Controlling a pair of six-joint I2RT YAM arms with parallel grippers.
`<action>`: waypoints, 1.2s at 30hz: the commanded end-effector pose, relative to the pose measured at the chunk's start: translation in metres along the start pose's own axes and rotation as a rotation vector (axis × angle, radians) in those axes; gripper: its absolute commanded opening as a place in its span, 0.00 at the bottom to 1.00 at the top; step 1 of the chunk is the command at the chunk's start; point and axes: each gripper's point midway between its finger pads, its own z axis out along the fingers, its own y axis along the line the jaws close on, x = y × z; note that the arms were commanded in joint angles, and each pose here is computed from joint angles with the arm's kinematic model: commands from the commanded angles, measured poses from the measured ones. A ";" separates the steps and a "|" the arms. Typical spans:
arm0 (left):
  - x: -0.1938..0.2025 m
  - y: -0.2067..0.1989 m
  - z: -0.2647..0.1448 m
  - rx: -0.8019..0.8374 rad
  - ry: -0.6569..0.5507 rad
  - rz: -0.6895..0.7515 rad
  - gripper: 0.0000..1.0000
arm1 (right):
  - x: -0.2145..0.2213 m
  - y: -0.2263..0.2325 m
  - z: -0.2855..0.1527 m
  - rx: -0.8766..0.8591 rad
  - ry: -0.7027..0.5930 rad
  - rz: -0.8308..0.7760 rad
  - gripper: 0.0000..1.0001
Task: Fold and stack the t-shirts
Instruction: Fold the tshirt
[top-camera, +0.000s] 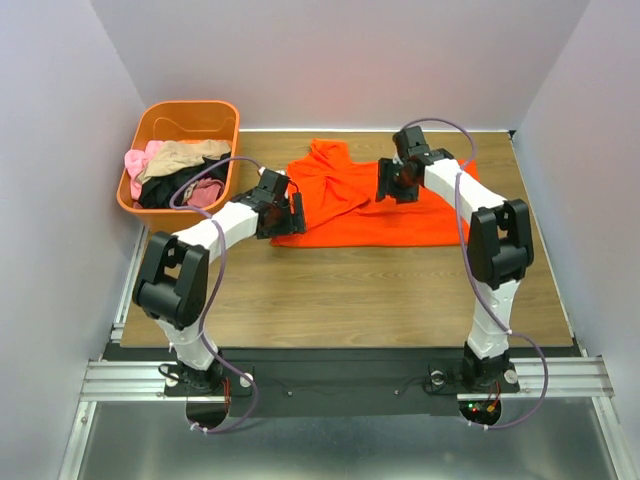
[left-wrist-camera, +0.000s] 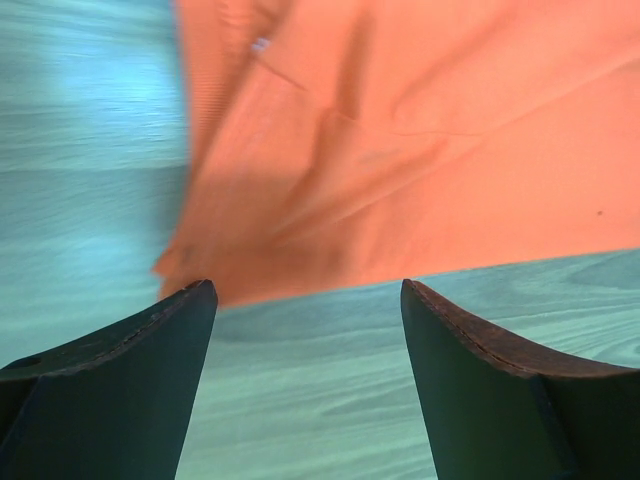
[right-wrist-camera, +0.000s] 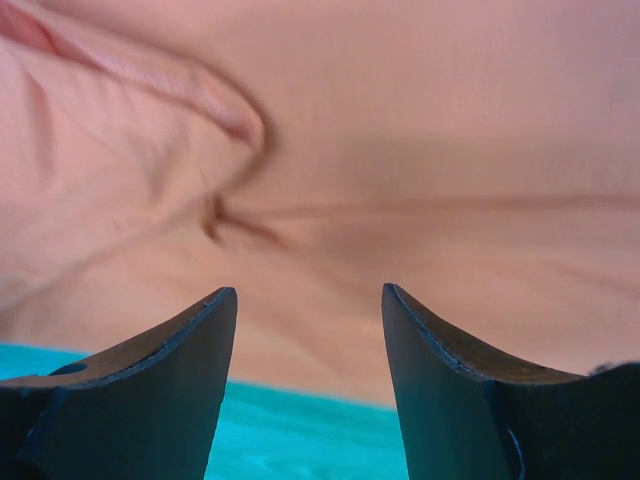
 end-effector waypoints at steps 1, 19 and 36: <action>-0.020 0.015 -0.033 -0.066 -0.103 -0.044 0.87 | 0.005 -0.001 -0.019 -0.003 -0.030 0.022 0.66; 0.022 0.055 -0.017 -0.147 -0.048 -0.086 0.78 | 0.016 -0.215 -0.069 0.261 -0.111 0.418 0.66; 0.032 0.062 -0.018 -0.136 -0.042 -0.099 0.78 | 0.040 -0.290 -0.064 0.355 -0.090 0.593 0.65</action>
